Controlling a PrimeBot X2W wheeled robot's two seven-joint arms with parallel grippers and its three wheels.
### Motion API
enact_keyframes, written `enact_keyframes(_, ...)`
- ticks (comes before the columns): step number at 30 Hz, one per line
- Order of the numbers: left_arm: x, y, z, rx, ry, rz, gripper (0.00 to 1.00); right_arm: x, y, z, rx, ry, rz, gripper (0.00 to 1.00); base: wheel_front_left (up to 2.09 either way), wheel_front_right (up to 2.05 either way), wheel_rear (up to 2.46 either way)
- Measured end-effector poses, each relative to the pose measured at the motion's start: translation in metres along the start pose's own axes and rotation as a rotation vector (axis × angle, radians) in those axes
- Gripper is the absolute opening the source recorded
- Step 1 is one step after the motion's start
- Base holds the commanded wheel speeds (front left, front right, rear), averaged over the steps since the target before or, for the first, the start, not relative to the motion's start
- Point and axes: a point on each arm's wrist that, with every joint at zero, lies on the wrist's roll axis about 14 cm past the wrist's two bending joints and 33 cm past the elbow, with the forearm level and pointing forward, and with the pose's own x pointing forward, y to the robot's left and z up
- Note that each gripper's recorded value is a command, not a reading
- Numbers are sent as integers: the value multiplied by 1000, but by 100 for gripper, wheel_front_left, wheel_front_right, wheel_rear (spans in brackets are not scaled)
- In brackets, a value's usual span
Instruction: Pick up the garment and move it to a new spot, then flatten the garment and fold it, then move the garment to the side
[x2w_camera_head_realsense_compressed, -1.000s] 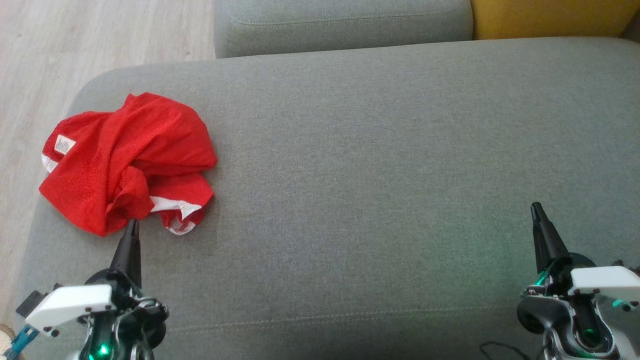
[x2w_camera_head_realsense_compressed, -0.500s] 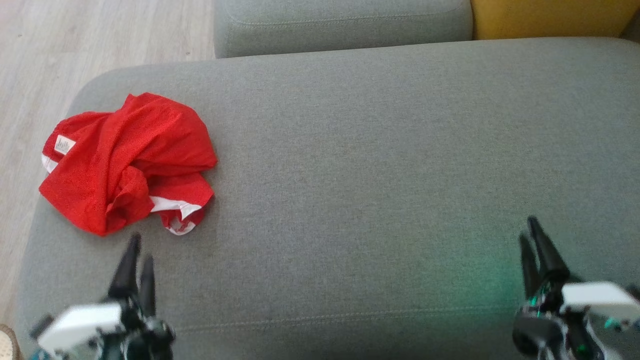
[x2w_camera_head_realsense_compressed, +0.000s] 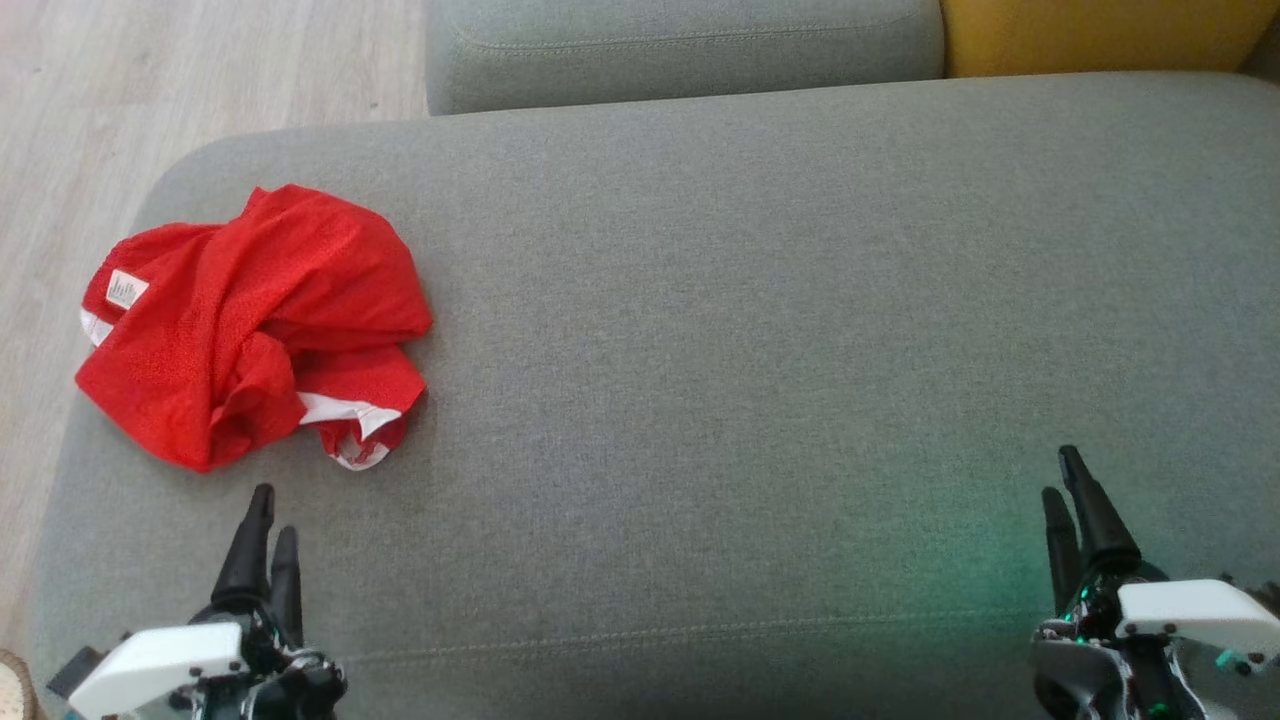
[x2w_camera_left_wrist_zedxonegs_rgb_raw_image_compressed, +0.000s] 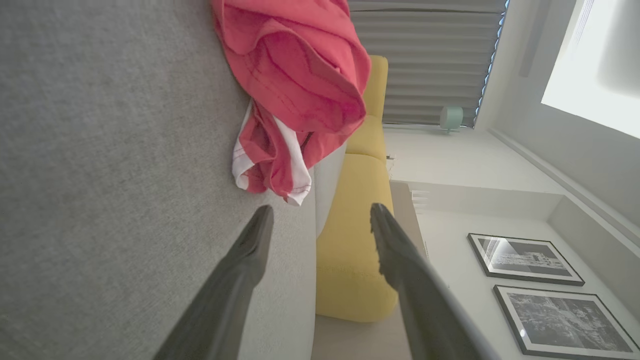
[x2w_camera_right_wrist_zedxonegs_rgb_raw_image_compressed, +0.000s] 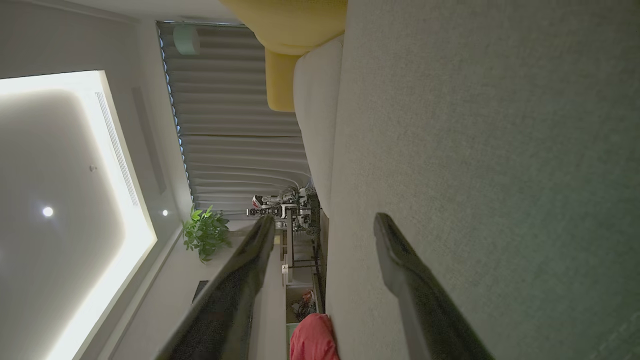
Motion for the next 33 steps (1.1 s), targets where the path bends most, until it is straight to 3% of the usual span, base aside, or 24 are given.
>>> enact_keyframes(10,2,-14,14,72,-56,-40,100,5,22,6,-158,-29,59,100,0,0,0)
enact_keyframes(20,7,-44,25,154,-108,-122,100,12,64,-3,-416,-32,181,100,0,0,0)
enact_keyframes(23,8,-57,25,203,-117,-159,100,13,77,-15,-513,-15,223,100,0,0,0)
enact_keyframes(33,10,-88,8,426,-105,-246,100,11,98,-23,-675,-35,295,100,0,0,0)
